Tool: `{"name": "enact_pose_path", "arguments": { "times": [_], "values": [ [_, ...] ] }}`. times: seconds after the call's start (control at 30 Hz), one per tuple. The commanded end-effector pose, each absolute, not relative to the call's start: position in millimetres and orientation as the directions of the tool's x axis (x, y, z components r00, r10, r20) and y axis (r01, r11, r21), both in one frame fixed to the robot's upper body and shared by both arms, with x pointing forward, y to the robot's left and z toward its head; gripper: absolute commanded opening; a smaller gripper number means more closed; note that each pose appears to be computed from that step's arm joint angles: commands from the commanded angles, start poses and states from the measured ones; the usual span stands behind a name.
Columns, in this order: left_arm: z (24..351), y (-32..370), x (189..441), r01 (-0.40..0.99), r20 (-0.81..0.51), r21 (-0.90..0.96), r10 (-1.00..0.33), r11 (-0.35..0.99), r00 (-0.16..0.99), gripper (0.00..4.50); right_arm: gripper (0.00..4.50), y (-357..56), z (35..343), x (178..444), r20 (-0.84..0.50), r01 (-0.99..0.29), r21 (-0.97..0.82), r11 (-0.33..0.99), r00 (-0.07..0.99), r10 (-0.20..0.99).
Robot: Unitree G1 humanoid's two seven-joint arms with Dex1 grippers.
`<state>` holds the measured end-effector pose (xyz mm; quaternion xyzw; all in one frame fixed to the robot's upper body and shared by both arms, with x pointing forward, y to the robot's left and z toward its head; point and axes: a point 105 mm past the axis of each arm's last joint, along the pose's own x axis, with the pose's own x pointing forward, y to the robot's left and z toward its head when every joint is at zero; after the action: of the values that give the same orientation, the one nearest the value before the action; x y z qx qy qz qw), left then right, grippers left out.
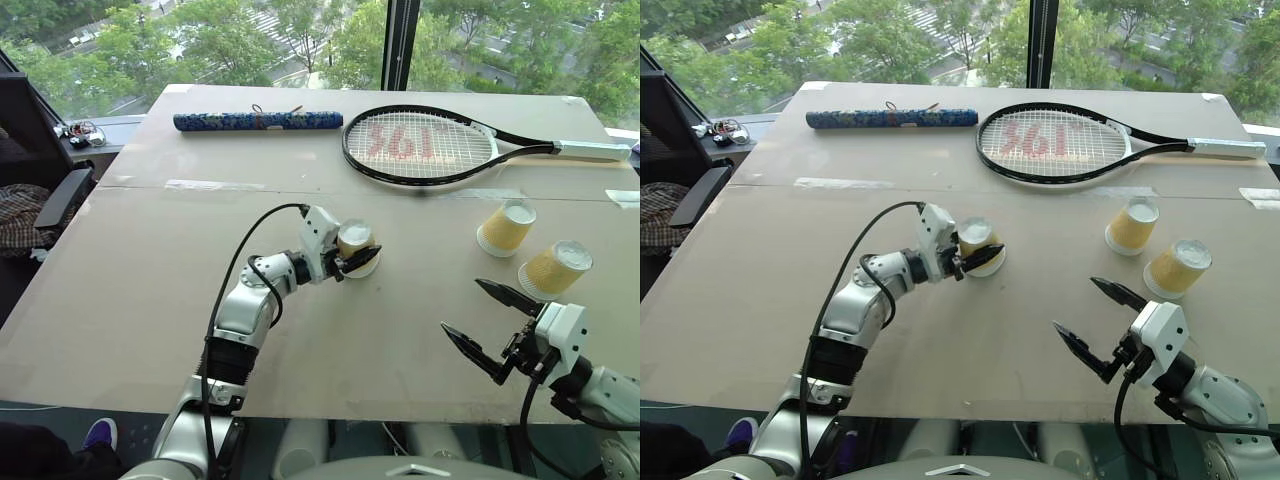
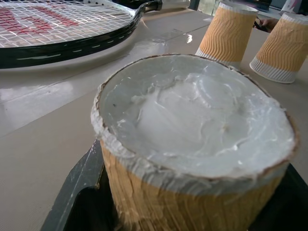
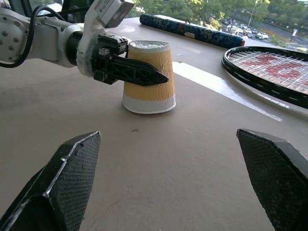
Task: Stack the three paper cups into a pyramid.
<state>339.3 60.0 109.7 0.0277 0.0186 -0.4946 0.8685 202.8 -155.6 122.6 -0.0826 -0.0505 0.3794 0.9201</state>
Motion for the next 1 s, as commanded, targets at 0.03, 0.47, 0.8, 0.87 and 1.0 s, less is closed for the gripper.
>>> {"name": "enact_pose_path", "arguments": {
  "times": [0.03, 0.47, 0.8, 0.87, 1.0],
  "values": [
    [117.8, 50.6, 338.2, 0.881, -0.039, 0.065, -0.881, 0.469, 0.471, 2.96, 4.50, -153.3, 135.4, 203.1, 0.076, -0.665, -0.235, 0.709, 0.715, 0.695],
    [154.4, 87.4, 301.1, 0.907, 0.090, 0.038, -0.906, 0.419, 0.414, 4.44, 4.50, -190.2, 147.4, 233.2, 0.094, -0.337, -0.321, 0.885, 0.919, 0.383],
    [155.8, 102.3, 236.1, 0.983, -0.096, -0.001, -0.979, 0.182, 0.181, 4.44, 4.50, -262.1, 156.7, 262.7, 0.158, 0.057, -0.306, 0.950, 0.987, -0.009],
    [157.3, 102.5, 234.4, 0.983, -0.097, 0.004, -0.978, 0.184, 0.183, 4.44, 4.50, -265.7, 154.9, 265.0, 0.139, 0.066, -0.293, 0.954, 0.990, -0.025],
    [162.1, 99.6, 233.3, 0.981, -0.081, 0.022, -0.978, 0.191, 0.192, 4.44, 4.50, -269.9, 148.3, 266.9, 0.094, 0.082, -0.242, 0.967, 0.994, -0.061]
  ]
}}
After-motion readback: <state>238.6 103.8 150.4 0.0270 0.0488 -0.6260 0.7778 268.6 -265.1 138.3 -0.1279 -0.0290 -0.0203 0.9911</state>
